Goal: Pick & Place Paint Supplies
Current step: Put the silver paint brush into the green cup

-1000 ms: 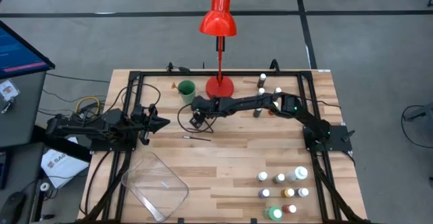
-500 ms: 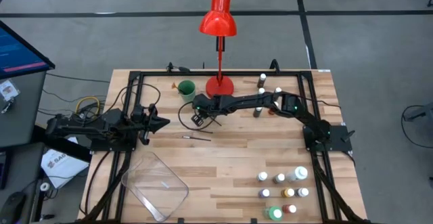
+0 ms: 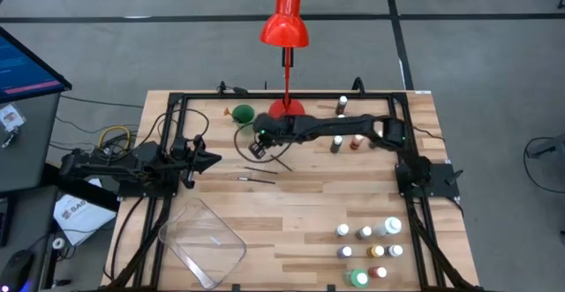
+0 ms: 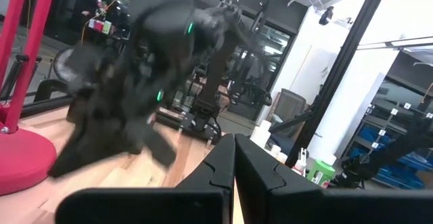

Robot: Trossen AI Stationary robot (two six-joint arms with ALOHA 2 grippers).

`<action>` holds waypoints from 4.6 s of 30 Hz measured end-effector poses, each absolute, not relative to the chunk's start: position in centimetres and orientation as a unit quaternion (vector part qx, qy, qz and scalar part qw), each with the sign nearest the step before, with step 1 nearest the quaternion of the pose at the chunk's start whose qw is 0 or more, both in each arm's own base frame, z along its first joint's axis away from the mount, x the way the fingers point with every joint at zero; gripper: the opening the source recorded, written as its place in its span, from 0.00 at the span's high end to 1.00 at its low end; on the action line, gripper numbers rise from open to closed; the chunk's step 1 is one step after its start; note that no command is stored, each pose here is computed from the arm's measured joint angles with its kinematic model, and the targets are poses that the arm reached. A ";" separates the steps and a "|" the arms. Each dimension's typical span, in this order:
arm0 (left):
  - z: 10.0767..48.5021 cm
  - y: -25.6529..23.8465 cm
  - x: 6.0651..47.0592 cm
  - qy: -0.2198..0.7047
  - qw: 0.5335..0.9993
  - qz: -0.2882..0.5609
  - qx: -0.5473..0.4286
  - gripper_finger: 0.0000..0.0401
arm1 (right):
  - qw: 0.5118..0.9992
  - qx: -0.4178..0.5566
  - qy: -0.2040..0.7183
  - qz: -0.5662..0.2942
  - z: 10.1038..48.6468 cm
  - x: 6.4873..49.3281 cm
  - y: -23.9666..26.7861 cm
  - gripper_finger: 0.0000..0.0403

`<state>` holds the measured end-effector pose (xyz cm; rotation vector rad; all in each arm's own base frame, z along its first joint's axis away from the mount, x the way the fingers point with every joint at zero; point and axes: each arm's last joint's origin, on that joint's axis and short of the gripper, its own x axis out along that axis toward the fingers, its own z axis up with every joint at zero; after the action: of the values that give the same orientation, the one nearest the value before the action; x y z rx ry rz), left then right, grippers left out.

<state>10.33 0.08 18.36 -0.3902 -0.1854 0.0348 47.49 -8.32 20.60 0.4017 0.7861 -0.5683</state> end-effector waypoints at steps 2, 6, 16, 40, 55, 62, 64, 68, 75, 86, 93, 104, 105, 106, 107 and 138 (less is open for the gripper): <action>18.4 0.1 10.3 -0.093 0.977 0.017 -0.194 1.00 | 0.874 0.186 0.357 -0.271 22.3 47.1 -8.3 1.00; 18.4 0.1 10.3 -0.095 0.976 0.017 -0.194 1.00 | 0.883 0.167 0.355 -0.258 24.4 46.3 -8.4 1.00; 18.4 0.1 10.3 -0.096 0.976 0.015 -0.194 1.00 | 0.859 0.146 0.438 -0.221 20.3 46.9 -7.2 0.76; 18.6 0.1 10.3 -0.102 0.975 0.016 -0.194 1.00 | 0.850 0.169 0.451 -0.212 12.4 50.4 -8.0 0.48; 18.7 0.1 10.3 -0.108 0.974 0.014 -0.196 1.00 | 0.851 0.150 0.461 -0.204 14.4 49.6 -8.4 0.49; 18.7 0.1 10.3 -0.110 0.974 0.012 -0.196 1.00 | 0.843 0.148 0.475 -0.205 12.6 49.8 -8.4 0.49; 18.8 0.1 10.3 -0.113 0.974 0.011 -0.196 1.00 | 0.839 0.144 0.481 -0.208 12.1 49.9 -8.2 0.49; 18.8 0.1 10.2 -0.116 0.974 0.011 -0.196 1.00 | 0.836 0.137 0.488 -0.210 11.9 49.9 -7.7 0.51; 18.9 0.1 10.2 -0.117 0.973 0.011 -0.196 1.00 | 0.831 0.114 0.495 -0.227 11.8 49.7 -7.5 0.75; 18.9 0.1 10.2 -0.122 0.973 0.011 -0.197 1.00 | 0.829 0.111 0.499 -0.228 11.9 49.5 -7.5 0.99; 19.0 0.1 10.2 -0.126 0.972 0.010 -0.197 1.00 | 0.834 0.110 0.490 -0.228 13.2 49.3 -7.4 1.00; 19.1 0.1 10.2 -0.128 0.972 0.010 -0.197 1.00 | 0.878 0.099 0.408 -0.231 20.0 49.0 -6.3 1.00; 19.1 0.1 10.2 -0.128 0.972 0.009 -0.197 1.00 | 0.886 0.096 0.391 -0.231 21.1 48.9 -6.2 1.00; 19.1 0.1 10.2 -0.128 0.972 0.008 -0.197 1.00 | 0.892 0.091 0.378 -0.231 22.2 48.8 -6.1 1.00; 19.1 0.1 10.2 -0.128 0.972 0.008 -0.197 1.00 | 0.897 0.085 0.367 -0.232 23.2 48.6 -6.0 1.00; 19.0 0.1 10.3 -0.125 0.972 0.011 -0.197 1.00 | 0.983 -0.051 -0.069 -0.165 28.1 51.6 -14.2 1.00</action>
<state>10.27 0.08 19.02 -0.3969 -0.2528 0.0213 51.58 -14.17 28.13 -0.1036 -0.1383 -0.3311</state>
